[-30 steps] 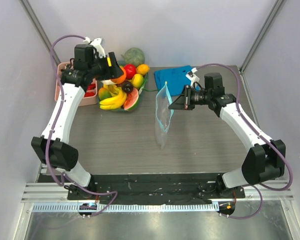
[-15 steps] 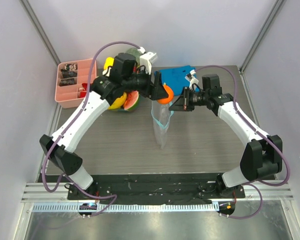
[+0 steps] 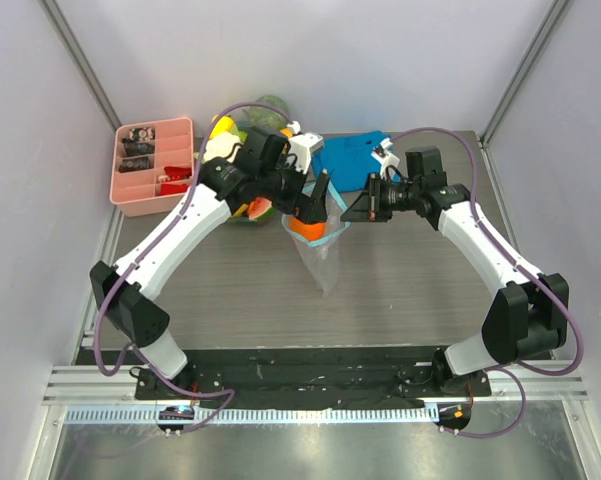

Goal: Place the food in the zip-top bag and seal the zipper
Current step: Place the fake fruit in the zipper food storage bag, then pick up the fake fruit from the bin.

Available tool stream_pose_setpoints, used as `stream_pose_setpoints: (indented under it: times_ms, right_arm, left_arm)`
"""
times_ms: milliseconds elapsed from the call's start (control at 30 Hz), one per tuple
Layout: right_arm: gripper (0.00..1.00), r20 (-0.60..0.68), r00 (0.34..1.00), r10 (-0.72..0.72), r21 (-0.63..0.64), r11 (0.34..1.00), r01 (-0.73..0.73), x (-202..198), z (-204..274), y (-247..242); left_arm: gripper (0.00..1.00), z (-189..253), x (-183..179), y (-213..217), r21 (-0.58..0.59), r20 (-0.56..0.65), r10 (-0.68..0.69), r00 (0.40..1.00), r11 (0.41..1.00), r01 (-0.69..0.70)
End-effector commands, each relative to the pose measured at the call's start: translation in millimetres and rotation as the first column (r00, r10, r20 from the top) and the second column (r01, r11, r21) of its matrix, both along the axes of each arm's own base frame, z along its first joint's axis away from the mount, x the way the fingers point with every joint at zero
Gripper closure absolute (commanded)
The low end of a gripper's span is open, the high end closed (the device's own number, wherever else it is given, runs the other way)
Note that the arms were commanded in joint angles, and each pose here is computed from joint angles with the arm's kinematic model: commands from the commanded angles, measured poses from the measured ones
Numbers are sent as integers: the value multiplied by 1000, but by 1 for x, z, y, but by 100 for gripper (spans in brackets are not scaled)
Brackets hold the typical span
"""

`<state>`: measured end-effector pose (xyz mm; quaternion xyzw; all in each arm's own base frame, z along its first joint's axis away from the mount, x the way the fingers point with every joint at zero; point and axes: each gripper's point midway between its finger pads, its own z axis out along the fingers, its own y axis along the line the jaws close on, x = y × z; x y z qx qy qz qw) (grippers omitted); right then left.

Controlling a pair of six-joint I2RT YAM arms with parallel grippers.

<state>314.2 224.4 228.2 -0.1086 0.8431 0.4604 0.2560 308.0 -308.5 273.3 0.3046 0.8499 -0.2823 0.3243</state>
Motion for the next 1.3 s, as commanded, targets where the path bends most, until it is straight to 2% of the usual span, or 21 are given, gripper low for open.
stream_pose_setpoints:
  times_ms: [0, 133, 167, 233, 300, 433, 600, 867, 1133, 1267]
  right_arm:
    - [99, 81, 997, 7, -5, 1000, -7, -3, 20, -1]
    - [99, 86, 996, 9, -10, 1000, -8, -2, 19, -1]
    - [99, 90, 996, 9, -10, 1000, -8, -2, 20, -1]
    - [99, 93, 996, 10, -9, 1000, -9, -1, 21, -2]
    - [99, 97, 995, 11, -12, 1000, -9, -1, 22, -2]
    - [99, 91, 996, 16, -13, 1000, -15, 0, 21, -1]
    - [99, 81, 996, 19, -16, 1000, -18, 2, 17, -1]
    - [99, 82, 996, 22, -21, 1000, -20, 3, 16, -1]
    - [99, 71, 997, 31, -29, 999, -29, 3, 12, 0]
    - [99, 69, 997, 34, -30, 999, -32, 4, 11, 0]
  left_arm:
    - [0, 40, -2, 12, -1, 116, -29, 993, 1000, 29]
    - [0, 66, -10, 33, -85, 138, -31, 990, 996, 43]
    - [0, 70, 0, 50, -106, 135, 12, 991, 994, 2]
    - [0, 70, 1, 70, -132, 108, 16, 994, 991, -2]
    - [0, 61, 19, 107, -100, 108, 81, 991, 993, -70]
    - [0, 25, 35, 168, 87, 140, 105, 985, 989, -118]
    - [0, -14, 62, 218, 287, 167, 50, 985, 953, -97]
    - [1, -59, 99, 227, 401, 105, -37, 994, 916, -8]
    - [5, -99, 123, 225, 420, 30, -69, 997, 906, 50]
    - [13, -112, 123, 224, 424, -2, -101, 995, 901, 92]
